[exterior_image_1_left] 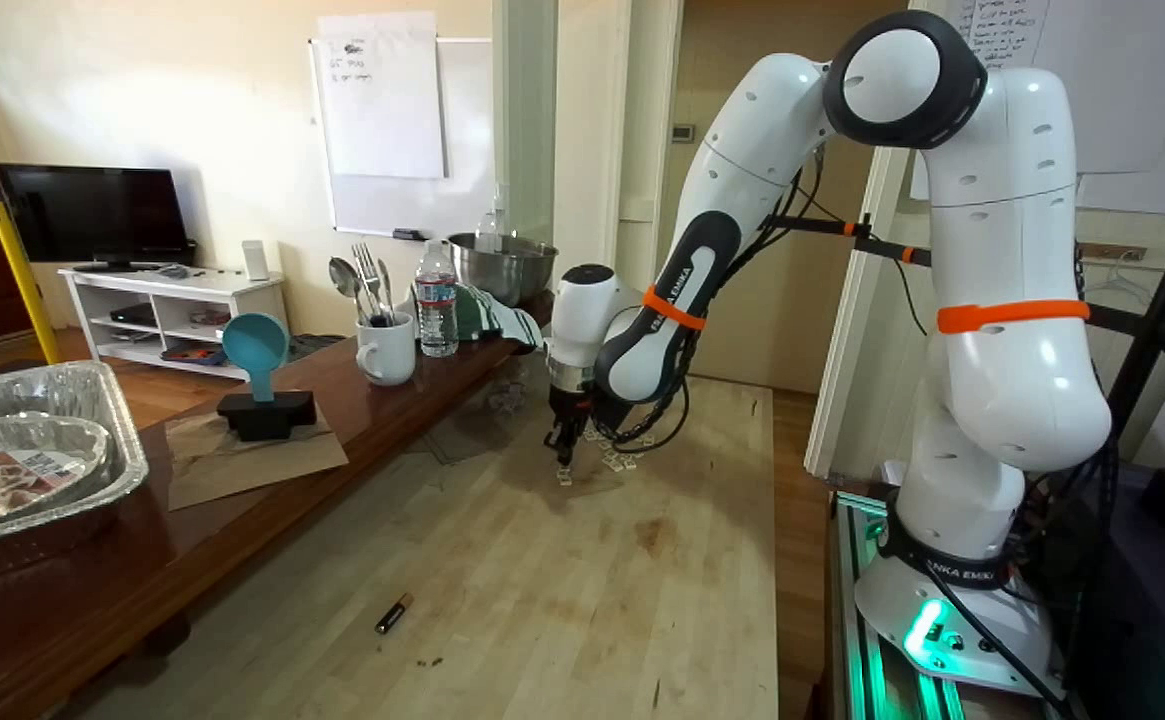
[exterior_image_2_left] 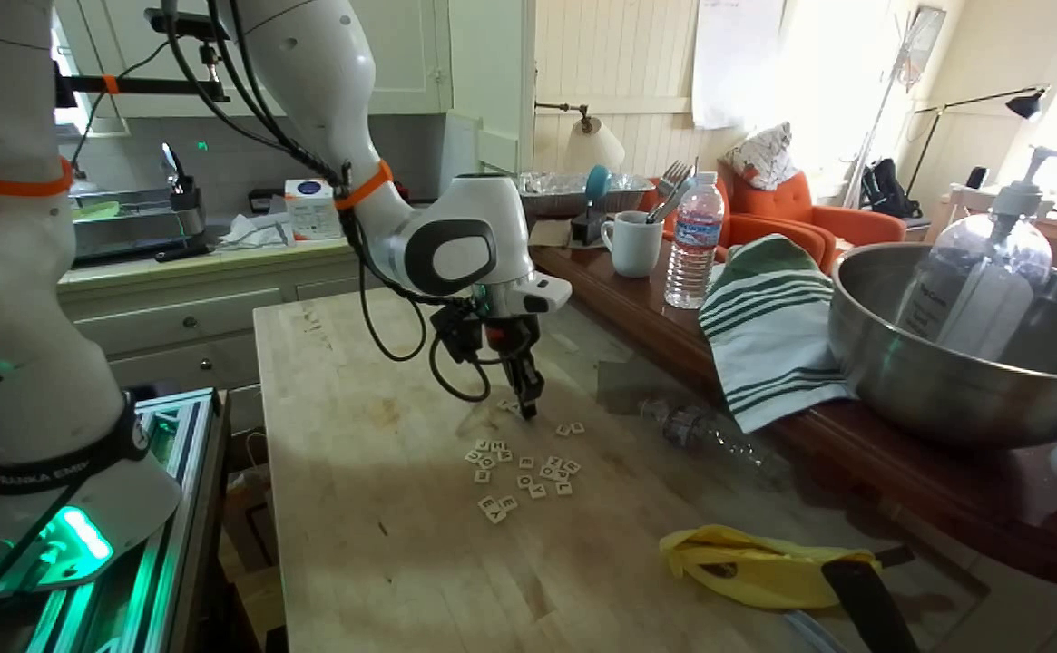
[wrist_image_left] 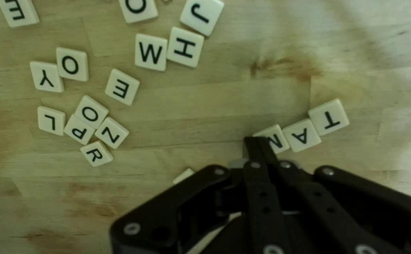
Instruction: Spell the word tame using the tile letters
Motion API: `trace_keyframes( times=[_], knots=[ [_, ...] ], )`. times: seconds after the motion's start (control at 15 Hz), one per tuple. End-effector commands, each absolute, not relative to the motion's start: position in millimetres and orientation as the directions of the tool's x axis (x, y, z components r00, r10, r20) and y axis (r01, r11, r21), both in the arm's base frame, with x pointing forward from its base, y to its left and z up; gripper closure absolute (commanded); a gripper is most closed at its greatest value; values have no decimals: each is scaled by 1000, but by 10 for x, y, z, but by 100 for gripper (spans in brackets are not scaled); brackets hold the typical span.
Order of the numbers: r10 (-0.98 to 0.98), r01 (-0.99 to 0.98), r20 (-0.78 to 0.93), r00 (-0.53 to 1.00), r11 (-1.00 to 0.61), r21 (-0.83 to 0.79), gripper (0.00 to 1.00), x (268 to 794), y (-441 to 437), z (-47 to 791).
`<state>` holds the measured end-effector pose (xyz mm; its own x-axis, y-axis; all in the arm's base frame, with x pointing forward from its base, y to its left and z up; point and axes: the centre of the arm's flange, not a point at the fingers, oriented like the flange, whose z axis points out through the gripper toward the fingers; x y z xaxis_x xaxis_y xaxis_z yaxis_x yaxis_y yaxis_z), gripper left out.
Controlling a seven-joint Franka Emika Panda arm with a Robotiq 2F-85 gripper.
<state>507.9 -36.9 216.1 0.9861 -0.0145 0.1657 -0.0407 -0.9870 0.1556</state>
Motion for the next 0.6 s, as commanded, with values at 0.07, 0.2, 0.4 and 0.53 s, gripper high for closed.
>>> trace_keyframes(
  times=[0.07,0.2,0.4,0.53],
  knots=[
    [-34,-55,138,990,-986,155,100,5095,-320,2089],
    [-34,-59,151,988,-986,159,100,5081,-349,2174],
    [-28,-60,182,983,-984,170,100,5051,-367,2328],
    [-23,-60,205,979,-983,175,100,5029,-377,2447]
  ],
)
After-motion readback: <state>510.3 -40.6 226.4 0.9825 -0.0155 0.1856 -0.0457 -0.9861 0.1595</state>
